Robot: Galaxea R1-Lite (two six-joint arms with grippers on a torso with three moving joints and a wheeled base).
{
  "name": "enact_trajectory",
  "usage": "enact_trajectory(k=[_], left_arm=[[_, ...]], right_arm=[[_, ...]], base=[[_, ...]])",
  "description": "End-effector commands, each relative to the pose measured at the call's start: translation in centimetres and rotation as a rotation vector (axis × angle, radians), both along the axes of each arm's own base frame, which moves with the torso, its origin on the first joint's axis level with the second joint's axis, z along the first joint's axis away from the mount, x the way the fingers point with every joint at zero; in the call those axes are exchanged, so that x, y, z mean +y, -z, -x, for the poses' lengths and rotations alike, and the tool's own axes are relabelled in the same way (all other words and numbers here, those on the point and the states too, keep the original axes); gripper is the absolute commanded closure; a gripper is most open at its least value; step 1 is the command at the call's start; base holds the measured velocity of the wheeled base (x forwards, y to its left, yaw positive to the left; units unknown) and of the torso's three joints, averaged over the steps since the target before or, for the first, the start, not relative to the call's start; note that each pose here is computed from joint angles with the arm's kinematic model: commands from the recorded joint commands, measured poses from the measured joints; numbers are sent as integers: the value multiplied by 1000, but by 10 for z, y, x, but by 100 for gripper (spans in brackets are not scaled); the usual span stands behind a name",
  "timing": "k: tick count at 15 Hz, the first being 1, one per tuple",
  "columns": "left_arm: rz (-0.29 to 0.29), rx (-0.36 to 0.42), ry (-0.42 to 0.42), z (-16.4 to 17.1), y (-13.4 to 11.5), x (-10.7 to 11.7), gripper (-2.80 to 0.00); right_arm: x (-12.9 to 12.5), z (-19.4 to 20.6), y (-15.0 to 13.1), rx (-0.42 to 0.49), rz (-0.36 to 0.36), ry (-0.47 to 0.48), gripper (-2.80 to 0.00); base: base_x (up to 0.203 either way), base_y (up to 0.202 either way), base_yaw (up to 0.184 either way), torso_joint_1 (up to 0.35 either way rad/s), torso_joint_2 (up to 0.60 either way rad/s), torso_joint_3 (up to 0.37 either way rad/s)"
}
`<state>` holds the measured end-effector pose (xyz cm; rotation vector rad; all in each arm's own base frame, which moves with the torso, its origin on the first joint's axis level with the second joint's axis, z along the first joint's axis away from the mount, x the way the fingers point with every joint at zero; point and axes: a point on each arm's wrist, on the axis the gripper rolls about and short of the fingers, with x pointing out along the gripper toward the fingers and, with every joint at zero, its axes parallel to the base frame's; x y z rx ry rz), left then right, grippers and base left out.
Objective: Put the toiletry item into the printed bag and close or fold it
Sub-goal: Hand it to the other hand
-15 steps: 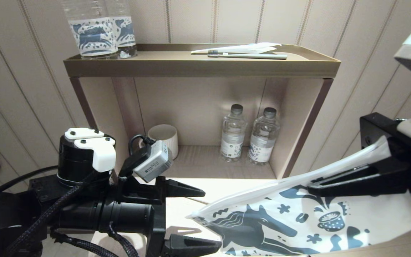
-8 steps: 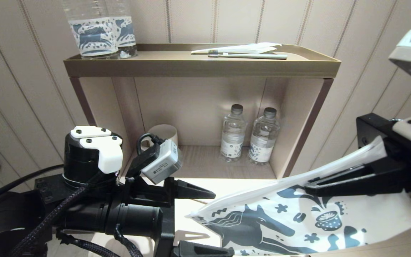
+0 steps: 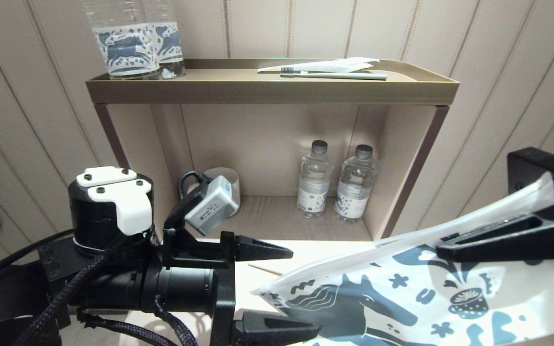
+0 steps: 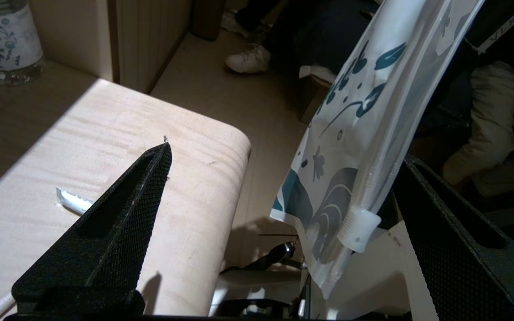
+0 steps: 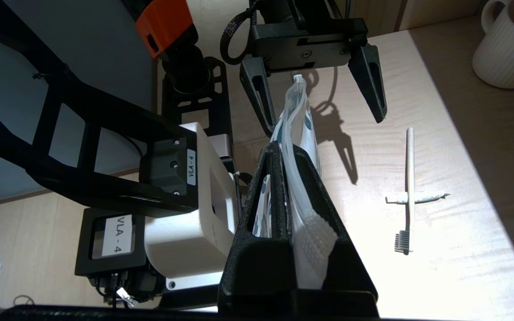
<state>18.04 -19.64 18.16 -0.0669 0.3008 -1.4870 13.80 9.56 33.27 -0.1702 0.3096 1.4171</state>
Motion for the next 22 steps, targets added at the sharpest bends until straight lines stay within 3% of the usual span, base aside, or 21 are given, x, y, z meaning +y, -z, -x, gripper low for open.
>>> enact_trajectory(k=[1, 7, 13, 22], left_arm=[[12, 6, -1, -1, 3, -1, -280], [40, -18, -1, 1, 11, 1, -280], [69, 3, -5, -1, 5, -1, -280], [82, 9, 2, -2, 1, -4, -280]], right_arm=[[-3, 5, -3, -7, -10, -2, 0], [-9, 4, -4, -26, -62, 44, 0], [-4, -5, 3, 24, -147, 40, 0], [-2, -8, 7, 39, -143, 32, 0]], base=[[0, 0, 0, 0, 0, 0], [0, 0, 0, 0, 0, 0], [0, 0, 0, 0, 0, 0], [0, 0, 0, 0, 0, 0]])
